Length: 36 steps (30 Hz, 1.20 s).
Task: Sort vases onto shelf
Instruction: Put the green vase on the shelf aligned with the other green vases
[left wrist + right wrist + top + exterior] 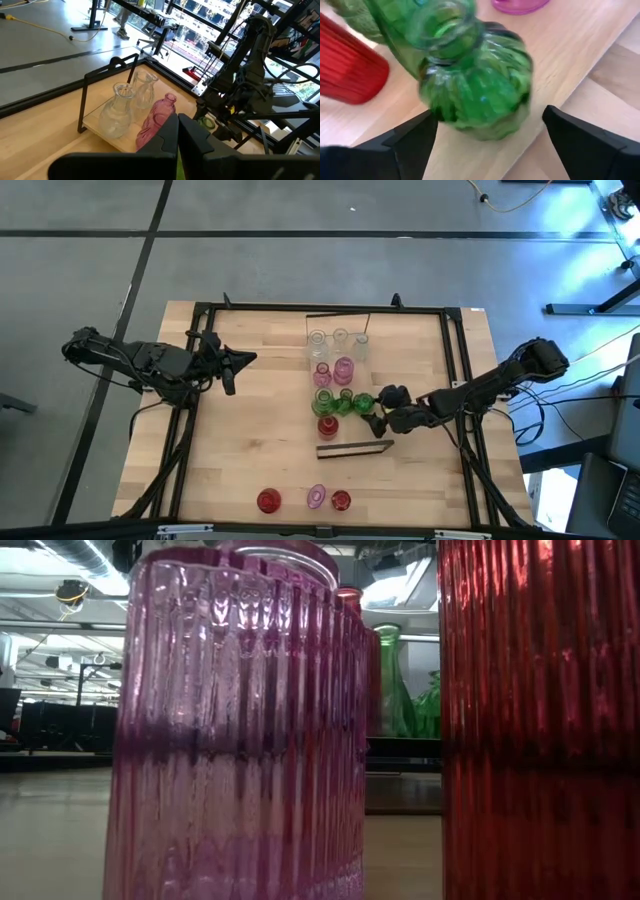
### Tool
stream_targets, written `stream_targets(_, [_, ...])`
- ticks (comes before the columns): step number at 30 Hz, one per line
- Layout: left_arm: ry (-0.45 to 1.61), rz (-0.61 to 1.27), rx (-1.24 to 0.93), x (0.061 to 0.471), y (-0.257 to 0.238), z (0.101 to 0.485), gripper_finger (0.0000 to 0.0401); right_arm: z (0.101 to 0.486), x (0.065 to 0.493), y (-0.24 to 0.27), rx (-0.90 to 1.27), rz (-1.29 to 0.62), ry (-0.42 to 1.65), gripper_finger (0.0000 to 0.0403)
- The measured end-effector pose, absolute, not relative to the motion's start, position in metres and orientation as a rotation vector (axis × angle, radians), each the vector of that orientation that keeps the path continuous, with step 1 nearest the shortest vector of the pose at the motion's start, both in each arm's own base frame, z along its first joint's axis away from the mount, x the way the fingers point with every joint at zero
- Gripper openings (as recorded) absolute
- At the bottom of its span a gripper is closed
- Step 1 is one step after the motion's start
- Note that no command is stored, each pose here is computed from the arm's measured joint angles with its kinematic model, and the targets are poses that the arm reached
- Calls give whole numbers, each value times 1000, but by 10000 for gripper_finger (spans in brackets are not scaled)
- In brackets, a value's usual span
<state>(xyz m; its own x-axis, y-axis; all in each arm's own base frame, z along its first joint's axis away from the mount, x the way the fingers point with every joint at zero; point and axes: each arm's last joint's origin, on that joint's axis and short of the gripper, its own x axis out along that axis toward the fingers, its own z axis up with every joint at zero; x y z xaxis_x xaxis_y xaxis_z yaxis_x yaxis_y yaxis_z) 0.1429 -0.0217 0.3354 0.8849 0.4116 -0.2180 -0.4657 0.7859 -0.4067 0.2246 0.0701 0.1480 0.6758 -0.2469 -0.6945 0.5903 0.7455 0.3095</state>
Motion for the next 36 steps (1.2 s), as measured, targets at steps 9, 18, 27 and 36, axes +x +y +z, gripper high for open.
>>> stream_targets(9, [122,475,-468,143,-22,335,0,152,227,71,570,-463,651,347])
stream_targets(18, [122,475,-469,143,-22,335,0,154,233,74,598,-439,597,347])
stream_targets(27, [120,474,-471,143,-22,335,0,152,228,72,616,-487,640,347])
stream_targets(36, [120,474,-470,143,-22,335,0,163,223,70,631,-480,608,347])
